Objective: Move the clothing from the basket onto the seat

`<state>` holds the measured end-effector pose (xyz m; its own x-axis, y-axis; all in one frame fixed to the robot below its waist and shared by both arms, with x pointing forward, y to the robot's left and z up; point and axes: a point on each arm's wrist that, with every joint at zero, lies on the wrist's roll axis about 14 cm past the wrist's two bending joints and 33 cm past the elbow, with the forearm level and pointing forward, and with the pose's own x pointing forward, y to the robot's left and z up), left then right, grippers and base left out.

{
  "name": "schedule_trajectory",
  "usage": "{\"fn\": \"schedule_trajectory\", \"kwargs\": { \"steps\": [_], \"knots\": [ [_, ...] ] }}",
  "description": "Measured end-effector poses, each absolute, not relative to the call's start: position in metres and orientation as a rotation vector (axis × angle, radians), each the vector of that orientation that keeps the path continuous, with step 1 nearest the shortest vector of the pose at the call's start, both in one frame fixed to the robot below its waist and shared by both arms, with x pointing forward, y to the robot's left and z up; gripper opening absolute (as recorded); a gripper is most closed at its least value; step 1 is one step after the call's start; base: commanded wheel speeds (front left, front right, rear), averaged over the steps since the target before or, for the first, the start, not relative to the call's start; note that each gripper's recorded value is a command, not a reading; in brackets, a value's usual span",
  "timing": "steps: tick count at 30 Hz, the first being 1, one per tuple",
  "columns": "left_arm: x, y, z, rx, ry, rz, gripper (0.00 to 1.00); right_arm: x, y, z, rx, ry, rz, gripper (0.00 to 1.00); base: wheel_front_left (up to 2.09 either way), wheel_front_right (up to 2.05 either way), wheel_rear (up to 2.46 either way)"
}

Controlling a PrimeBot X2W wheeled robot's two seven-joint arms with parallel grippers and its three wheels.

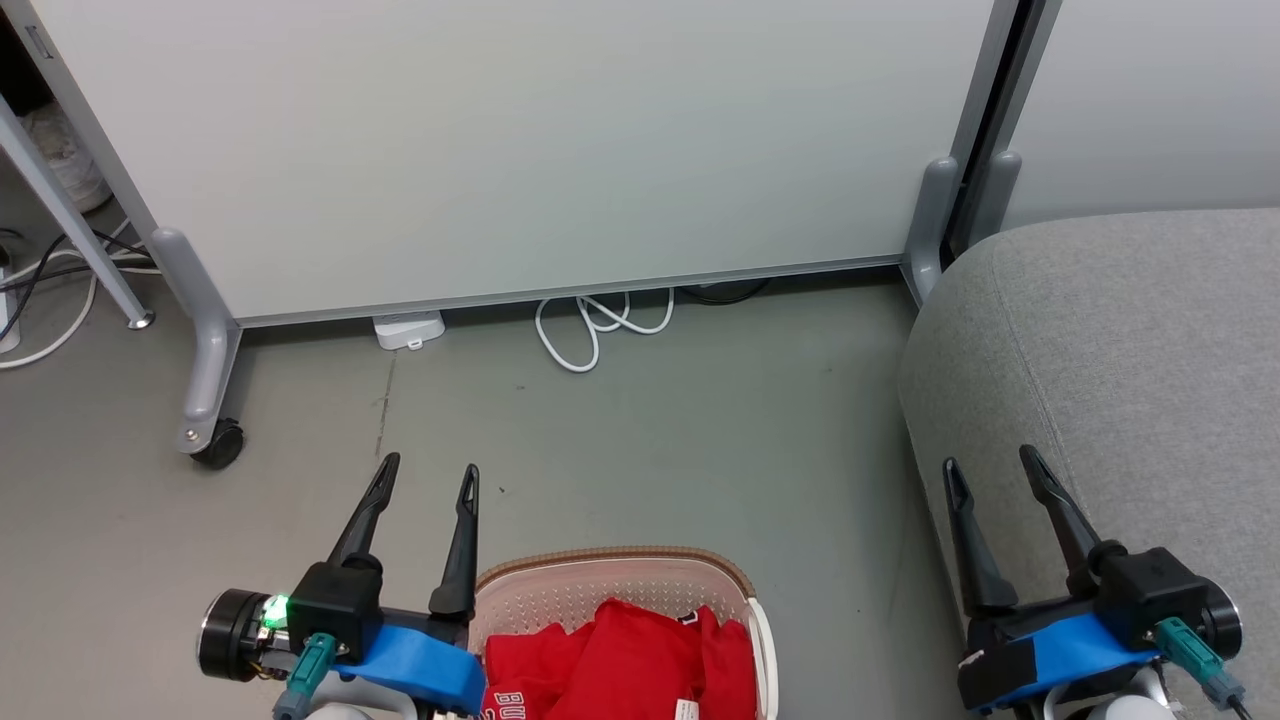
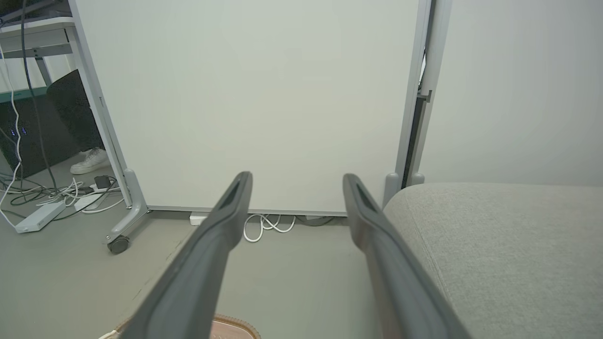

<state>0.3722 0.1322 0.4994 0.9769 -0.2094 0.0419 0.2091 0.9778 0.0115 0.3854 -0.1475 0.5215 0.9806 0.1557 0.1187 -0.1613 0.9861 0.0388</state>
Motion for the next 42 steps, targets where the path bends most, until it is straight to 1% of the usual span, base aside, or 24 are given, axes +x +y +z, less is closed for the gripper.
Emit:
{"fn": "schedule_trajectory", "kwargs": {
  "steps": [11, 42],
  "knots": [
    [0.371, 0.131, 0.494, -0.008, -0.031, -0.223, 1.00, 0.385, -0.144, 0.522, 0.001, -0.125, 0.174, 1.00, 0.00, 0.00, 0.00],
    [0.371, 0.133, 0.486, -0.042, -0.005, -0.210, 1.00, 0.385, -0.148, 0.517, 0.058, -0.110, 0.156, 1.00, 0.00, 0.00, 0.00]
  ]
}}
